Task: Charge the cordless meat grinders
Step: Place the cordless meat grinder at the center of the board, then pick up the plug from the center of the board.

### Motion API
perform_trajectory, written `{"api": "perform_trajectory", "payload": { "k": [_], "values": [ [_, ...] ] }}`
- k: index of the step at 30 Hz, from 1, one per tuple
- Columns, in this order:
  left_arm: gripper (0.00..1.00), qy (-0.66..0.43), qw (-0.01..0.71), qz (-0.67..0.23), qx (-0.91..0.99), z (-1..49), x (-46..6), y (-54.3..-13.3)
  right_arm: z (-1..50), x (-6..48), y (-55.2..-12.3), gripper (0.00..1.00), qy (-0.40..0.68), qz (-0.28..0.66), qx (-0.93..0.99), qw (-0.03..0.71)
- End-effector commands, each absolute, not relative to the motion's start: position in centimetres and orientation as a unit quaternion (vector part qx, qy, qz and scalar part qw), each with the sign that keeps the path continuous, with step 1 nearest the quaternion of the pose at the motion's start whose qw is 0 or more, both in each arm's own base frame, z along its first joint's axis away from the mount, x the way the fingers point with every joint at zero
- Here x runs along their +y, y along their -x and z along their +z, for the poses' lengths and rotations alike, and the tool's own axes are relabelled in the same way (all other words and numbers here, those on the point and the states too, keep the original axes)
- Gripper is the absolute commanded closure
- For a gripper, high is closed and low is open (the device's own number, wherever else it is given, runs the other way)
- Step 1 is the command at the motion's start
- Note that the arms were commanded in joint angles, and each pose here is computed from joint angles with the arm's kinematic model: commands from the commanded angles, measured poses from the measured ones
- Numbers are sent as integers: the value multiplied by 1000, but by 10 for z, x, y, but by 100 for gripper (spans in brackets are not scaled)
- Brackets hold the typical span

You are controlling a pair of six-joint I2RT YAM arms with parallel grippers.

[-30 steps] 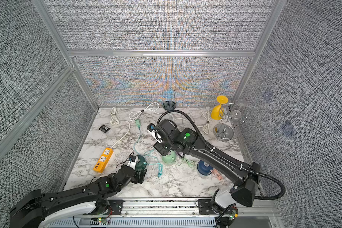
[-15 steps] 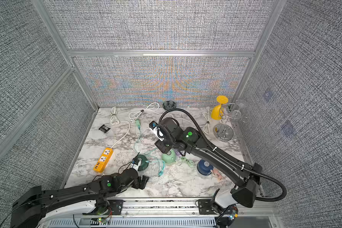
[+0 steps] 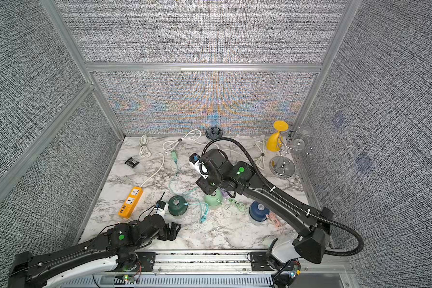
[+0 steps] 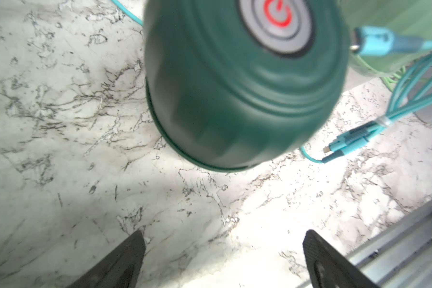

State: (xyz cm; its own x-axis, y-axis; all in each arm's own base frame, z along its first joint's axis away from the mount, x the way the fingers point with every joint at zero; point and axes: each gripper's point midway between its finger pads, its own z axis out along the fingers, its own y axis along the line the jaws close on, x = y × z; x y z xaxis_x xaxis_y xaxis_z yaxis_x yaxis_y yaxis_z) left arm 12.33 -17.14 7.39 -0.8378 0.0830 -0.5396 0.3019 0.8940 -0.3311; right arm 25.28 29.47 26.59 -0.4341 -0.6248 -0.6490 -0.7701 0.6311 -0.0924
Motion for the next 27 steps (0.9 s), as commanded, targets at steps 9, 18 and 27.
{"api": "perform_trajectory", "payload": {
  "k": [9,18,27],
  "values": [
    [1,-67,391,-139,908,195,-128,-153,279,306,-265,39,398,134,842,338],
    [37,8,412,-29,911,264,-127,-316,288,320,-313,41,317,171,863,354],
    [32,41,237,-6,971,163,-143,-471,279,308,-321,41,285,179,869,363]
  ]
}}
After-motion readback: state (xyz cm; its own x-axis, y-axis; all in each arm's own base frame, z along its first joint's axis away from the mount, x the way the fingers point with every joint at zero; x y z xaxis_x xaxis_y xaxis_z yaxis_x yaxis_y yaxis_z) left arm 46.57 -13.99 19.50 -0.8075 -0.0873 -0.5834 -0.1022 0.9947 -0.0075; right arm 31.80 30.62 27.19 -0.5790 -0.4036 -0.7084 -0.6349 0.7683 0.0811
